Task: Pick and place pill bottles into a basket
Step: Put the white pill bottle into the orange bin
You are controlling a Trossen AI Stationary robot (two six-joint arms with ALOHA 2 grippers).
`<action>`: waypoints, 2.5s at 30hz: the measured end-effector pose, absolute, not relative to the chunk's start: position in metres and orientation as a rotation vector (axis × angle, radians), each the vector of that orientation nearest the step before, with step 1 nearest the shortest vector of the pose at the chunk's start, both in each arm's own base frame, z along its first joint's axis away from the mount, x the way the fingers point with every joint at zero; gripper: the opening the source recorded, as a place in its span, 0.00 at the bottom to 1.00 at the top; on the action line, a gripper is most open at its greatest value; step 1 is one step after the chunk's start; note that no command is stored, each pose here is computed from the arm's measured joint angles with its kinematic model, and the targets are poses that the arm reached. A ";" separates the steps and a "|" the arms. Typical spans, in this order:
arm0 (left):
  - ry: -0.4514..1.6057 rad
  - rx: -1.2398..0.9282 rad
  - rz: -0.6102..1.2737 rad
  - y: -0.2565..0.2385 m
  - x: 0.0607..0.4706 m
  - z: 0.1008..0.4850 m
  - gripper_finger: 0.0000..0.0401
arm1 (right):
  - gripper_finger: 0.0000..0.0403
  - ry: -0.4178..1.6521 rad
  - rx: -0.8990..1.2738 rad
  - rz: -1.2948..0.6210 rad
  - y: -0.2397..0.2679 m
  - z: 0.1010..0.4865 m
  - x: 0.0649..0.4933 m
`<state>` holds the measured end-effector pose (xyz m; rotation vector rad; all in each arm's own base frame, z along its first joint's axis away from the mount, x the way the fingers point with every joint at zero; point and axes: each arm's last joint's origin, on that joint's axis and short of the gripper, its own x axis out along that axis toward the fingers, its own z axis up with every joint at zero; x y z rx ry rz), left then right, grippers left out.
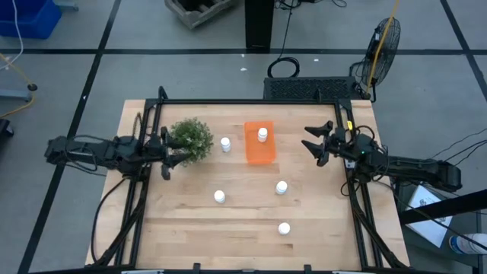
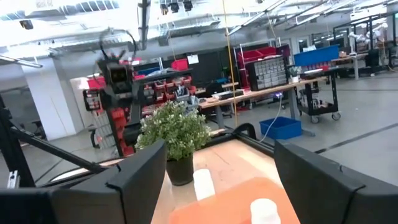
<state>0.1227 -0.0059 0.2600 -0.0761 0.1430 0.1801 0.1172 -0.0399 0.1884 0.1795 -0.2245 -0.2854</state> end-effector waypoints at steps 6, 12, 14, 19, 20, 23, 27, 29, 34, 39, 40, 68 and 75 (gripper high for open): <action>0.457 0.035 0.289 0.000 0.168 0.315 0.46 | 0.71 -0.199 0.184 -0.288 -0.040 0.186 0.118; 0.625 0.009 0.270 0.016 0.209 0.370 0.46 | 0.71 -0.197 0.185 -0.288 -0.040 0.186 0.118; 0.721 -0.032 0.272 0.023 0.219 0.380 0.46 | 0.71 -0.196 0.186 -0.288 -0.040 0.186 0.118; 0.947 -0.059 0.298 0.043 0.245 0.386 0.47 | 0.71 -0.185 0.194 -0.289 -0.040 0.184 0.118; 0.966 -0.050 0.286 0.046 0.253 0.385 0.47 | 0.71 -0.185 0.194 -0.288 -0.040 0.184 0.118; 1.018 -0.031 0.260 0.055 0.270 0.381 0.47 | 0.71 -0.185 0.195 -0.288 -0.040 0.184 0.118; 1.127 -0.048 0.266 0.066 0.290 0.367 0.50 | 0.71 -0.186 0.206 -0.288 -0.040 0.184 0.118; 1.186 -0.057 0.275 0.070 0.298 0.357 0.55 | 0.71 -0.187 0.215 -0.287 -0.040 0.184 0.118; 1.316 -0.033 0.251 0.079 0.316 0.329 0.68 | 0.71 -0.187 0.217 -0.287 -0.040 0.184 0.118; 1.366 0.041 0.181 0.082 0.333 0.308 0.79 | 0.71 -0.187 0.217 -0.287 -0.040 0.184 0.118; 1.367 0.054 0.170 0.083 0.337 0.304 0.81 | 0.71 -0.186 0.217 -0.287 -0.040 0.184 0.118; 1.514 0.099 0.084 0.117 0.359 0.225 0.82 | 0.71 -0.147 0.228 -0.290 -0.040 0.180 0.118; 1.492 0.043 0.045 0.123 0.355 0.212 0.82 | 0.71 -0.148 0.228 -0.290 -0.040 0.180 0.118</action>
